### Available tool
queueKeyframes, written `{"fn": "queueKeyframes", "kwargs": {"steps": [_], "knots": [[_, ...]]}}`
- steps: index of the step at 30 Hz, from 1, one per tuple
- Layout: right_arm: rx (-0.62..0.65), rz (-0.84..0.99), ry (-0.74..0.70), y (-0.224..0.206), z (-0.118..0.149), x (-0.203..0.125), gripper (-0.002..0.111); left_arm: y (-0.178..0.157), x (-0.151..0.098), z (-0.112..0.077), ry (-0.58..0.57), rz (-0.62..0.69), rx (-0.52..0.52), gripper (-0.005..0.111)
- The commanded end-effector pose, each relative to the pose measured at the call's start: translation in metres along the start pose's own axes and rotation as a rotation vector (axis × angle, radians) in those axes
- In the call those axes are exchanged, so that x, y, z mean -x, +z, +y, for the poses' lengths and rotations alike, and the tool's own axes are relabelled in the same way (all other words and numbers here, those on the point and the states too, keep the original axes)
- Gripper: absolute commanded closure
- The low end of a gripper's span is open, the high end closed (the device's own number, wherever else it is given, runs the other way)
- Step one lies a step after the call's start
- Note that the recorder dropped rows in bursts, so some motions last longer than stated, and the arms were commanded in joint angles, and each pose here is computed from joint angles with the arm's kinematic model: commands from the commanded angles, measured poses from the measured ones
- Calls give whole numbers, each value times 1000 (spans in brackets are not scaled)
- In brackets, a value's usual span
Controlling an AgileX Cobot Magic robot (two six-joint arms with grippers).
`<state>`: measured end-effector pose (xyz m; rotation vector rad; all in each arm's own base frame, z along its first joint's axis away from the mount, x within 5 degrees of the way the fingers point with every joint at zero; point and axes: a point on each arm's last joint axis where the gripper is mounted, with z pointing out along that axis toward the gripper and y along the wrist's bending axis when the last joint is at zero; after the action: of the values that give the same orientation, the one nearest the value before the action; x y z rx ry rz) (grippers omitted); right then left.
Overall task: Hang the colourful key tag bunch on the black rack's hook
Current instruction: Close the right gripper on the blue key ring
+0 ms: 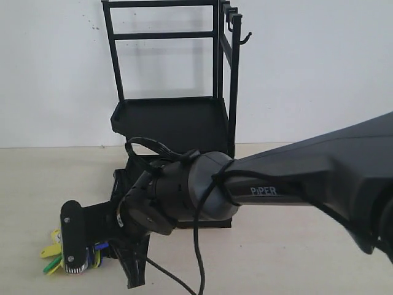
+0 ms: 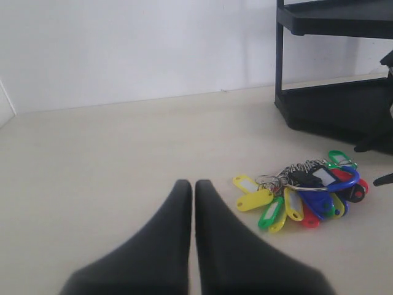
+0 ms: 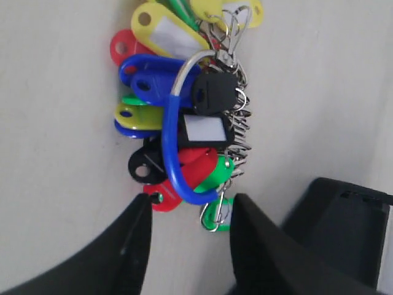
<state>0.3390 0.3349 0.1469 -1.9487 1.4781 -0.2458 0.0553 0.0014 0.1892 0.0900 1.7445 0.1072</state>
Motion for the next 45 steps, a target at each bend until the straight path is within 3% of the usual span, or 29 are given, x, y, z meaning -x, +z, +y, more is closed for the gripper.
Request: {"fn": "queueKeyframes", "kwargs": {"steps": [1,21,29,45], "knots": [[-14,-14,-4,5,1,0,68,0,1,0,-4,-9,-1,102],[-17,-40,-4,23,10,0,68,0,1,0,-4,-8,-1,102],[-58,-67,69,26,-3,8,68,0,1,0,-4,-8,-1,102],[-60,-73,75,33,-1,7,68,0,1,0,-4,-8,-1,102]]}}
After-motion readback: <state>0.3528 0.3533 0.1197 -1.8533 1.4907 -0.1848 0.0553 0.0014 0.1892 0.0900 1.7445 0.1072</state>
